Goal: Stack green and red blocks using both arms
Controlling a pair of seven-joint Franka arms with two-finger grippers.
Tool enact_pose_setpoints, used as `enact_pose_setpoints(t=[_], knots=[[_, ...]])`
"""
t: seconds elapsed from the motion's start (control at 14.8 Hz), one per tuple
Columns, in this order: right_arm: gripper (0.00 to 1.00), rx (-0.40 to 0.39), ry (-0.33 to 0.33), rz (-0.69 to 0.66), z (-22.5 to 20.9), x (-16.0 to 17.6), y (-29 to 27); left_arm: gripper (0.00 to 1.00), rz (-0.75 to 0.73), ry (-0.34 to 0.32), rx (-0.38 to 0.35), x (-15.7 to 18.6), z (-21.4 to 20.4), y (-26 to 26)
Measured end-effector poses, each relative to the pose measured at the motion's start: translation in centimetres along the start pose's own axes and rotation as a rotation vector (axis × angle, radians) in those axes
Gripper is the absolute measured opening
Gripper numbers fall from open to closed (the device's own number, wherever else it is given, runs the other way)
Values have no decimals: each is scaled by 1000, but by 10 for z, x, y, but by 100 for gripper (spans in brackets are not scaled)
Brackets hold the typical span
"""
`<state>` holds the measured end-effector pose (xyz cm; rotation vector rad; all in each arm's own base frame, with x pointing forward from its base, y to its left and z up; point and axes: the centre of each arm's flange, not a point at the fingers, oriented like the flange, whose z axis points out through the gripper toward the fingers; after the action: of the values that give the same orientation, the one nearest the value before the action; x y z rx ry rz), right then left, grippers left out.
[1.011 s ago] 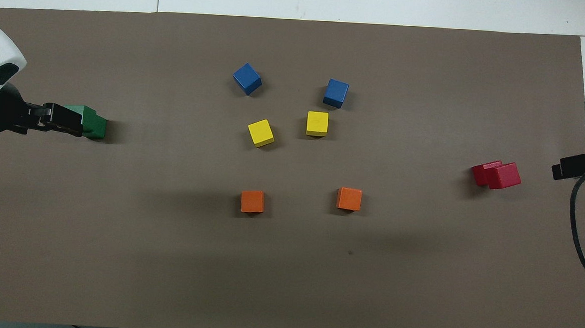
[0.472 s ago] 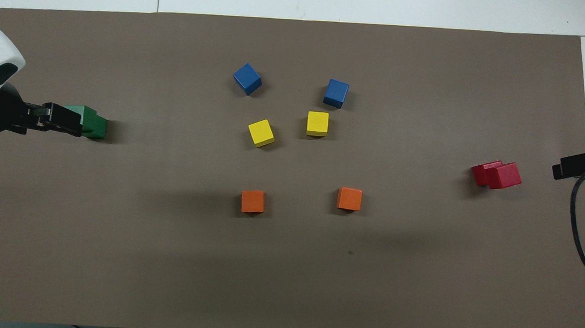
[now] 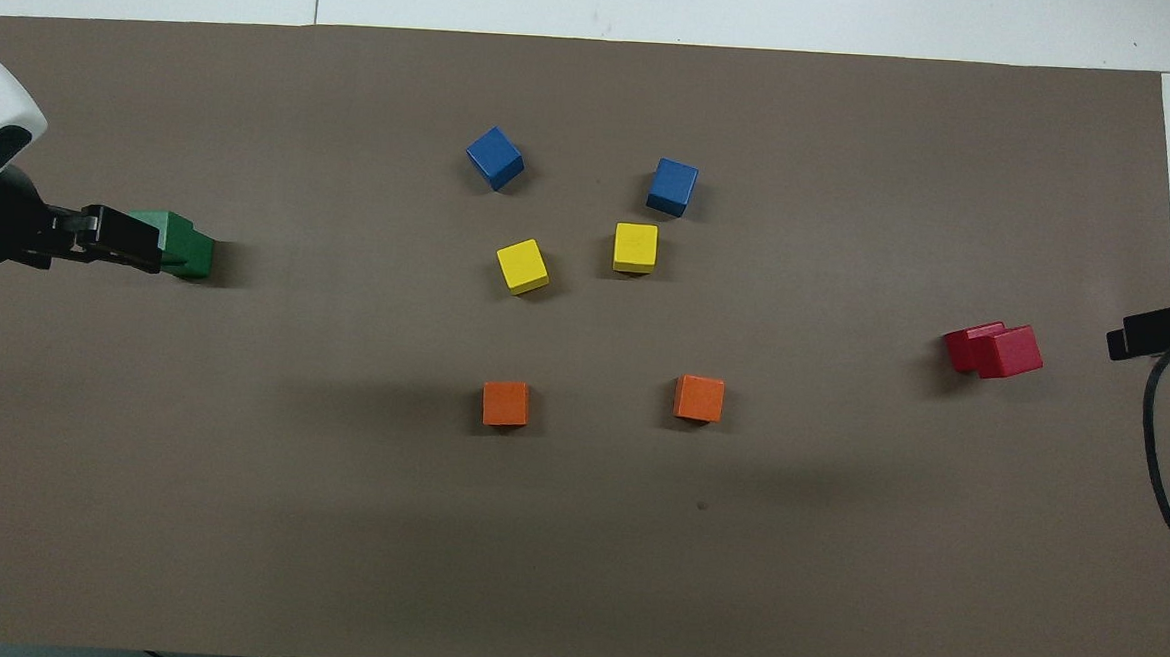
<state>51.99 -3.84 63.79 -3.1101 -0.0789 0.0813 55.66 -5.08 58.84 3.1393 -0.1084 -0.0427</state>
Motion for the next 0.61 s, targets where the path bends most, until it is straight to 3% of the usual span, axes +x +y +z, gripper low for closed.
enact_pose_setpoints(t=[0.61], knots=[[100,-47,2,7,-1,0,7,100,-1,0,0,0,0,0]])
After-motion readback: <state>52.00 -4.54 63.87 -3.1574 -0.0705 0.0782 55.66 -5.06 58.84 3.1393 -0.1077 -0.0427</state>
